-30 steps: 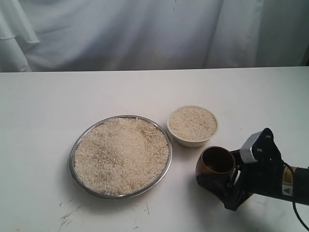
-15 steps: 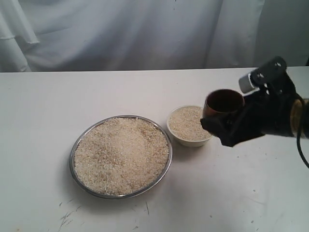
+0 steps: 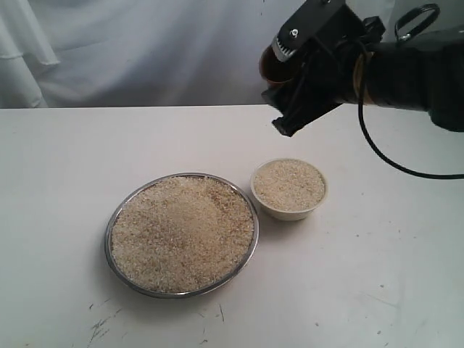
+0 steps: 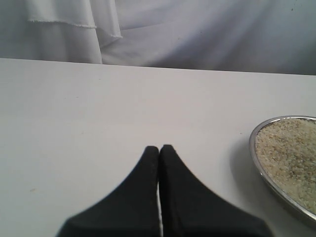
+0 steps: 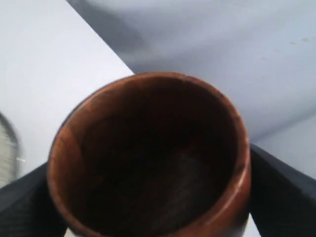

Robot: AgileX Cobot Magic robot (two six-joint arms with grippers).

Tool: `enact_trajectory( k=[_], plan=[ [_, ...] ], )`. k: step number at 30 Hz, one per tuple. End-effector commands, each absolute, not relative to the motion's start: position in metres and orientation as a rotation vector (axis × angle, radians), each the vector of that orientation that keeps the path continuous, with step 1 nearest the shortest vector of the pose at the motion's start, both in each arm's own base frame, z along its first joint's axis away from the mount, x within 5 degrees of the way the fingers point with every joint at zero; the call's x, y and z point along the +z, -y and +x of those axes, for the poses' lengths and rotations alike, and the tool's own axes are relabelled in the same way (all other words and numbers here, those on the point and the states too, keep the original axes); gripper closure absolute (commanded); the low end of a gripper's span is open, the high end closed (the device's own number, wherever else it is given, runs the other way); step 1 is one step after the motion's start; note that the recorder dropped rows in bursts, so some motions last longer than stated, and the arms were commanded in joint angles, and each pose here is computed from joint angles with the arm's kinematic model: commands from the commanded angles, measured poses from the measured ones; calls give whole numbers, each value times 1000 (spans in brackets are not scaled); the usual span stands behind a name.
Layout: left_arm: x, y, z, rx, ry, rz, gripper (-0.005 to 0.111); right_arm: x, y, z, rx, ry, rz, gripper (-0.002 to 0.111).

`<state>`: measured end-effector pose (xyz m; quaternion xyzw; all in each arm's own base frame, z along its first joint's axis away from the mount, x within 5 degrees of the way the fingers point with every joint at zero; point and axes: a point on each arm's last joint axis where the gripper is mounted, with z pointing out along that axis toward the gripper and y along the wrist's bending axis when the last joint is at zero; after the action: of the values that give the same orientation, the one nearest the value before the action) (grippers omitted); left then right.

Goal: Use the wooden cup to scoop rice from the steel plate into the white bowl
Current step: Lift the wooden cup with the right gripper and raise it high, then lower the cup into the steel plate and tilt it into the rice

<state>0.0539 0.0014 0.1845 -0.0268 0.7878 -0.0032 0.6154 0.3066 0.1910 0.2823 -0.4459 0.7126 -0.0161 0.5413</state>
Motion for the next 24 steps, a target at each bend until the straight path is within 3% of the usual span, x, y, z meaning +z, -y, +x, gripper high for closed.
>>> enact_trajectory(
  k=[1, 9, 15, 24],
  plan=[
    [184, -1, 54, -8, -1801, -58, 107, 276, -171, 329, -437, -1683, -1050, 108],
    [184, -1, 54, -8, -1801, -58, 107, 251, -165, 331, -425, -1874, -1071, 108],
    [184, -1, 54, -8, -1801, -58, 107, 233, -209, 313, -431, -1828, -1402, 108],
    [184, -1, 54, -8, -1801, -58, 107, 198, -301, 312, -759, -1400, -1874, 108]
  ],
)
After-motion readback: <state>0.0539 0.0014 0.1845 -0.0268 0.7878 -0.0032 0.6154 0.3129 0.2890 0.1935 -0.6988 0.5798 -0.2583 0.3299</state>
